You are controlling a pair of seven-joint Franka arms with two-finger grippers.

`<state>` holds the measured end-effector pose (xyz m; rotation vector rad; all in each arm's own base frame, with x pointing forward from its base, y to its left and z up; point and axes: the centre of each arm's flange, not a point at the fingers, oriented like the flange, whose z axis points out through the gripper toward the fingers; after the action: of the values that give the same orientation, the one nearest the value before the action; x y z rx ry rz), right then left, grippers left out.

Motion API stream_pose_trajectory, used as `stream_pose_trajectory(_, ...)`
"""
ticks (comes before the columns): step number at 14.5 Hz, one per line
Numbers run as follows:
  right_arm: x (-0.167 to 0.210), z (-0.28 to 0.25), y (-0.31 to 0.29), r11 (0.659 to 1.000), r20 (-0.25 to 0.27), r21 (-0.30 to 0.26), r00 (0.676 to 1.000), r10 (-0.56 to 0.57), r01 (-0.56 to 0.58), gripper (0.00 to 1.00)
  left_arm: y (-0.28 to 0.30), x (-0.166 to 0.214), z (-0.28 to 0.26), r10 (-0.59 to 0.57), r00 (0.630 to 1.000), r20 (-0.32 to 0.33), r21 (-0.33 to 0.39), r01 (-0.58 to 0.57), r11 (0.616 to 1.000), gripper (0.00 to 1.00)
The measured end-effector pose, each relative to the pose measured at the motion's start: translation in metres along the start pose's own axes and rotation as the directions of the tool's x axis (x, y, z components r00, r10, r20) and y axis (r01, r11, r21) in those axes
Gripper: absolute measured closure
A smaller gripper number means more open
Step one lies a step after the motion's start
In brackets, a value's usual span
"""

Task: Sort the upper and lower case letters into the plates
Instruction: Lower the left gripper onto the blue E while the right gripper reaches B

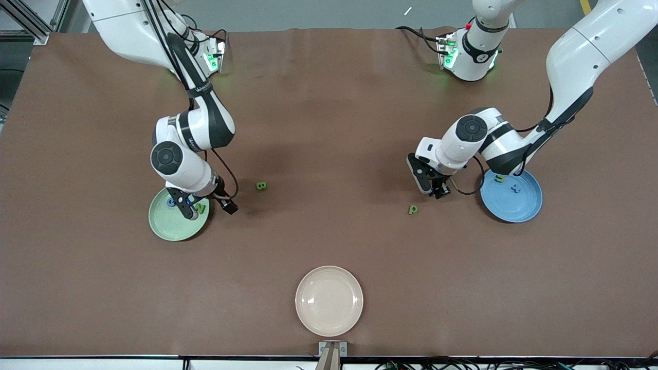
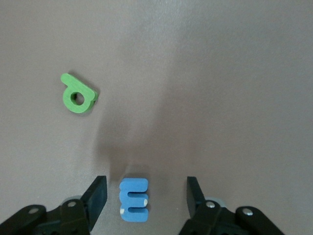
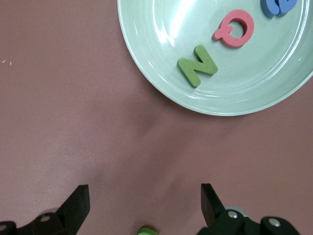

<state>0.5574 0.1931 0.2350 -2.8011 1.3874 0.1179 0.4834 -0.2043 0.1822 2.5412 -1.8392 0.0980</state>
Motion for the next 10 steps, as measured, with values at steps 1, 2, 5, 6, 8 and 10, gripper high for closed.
stream_pose_trajectory(1, 0.0, 0.0, 0.0, 1.0, 0.0, 0.001, 1.0, 0.0, 0.0, 0.0, -0.001, -0.002, 0.001, 0.007, 1.0, 0.001, 0.008, -0.007, 1.0, 0.26)
stream_pose_trajectory(2, 0.0, 0.0, 0.0, 1.0, -0.001, 0.003, 1.0, 0.0, 0.0, 0.0, -0.002, -0.003, 0.002, 0.01, 1.0, 0.003, 0.012, -0.01, 1.0, 0.26)
stream_pose_trajectory(5, -0.003, -0.002, -0.005, 1.0, -0.011, 0.028, 1.0, 0.002, -0.001, 0.0, -0.004, -0.004, 0.002, 0.008, 1.0, 0.003, 0.015, -0.008, 1.0, 0.26)
stream_pose_trajectory(6, -0.008, -0.002, -0.007, 0.999, -0.014, 0.035, 1.0, 0.009, -0.008, 0.0, -0.004, -0.004, 0.002, 0.008, 1.0, 0.003, 0.015, -0.008, 1.0, 0.29)
stream_pose_trajectory(8, -0.021, 0.002, -0.012, 0.999, -0.019, 0.044, 1.0, 0.008, -0.007, 0.0, -0.006, -0.006, 0.003, 0.002, 1.0, -0.003, 0.016, -0.002, 1.0, 0.32)
stream_pose_trajectory(10, -0.037, 0.013, -0.016, 0.999, -0.019, 0.042, 1.0, 0.018, -0.017, 0.0, -0.01, -0.011, 0.007, -0.008, 1.0, -0.01, 0.017, 0.009, 1.0, 0.33)
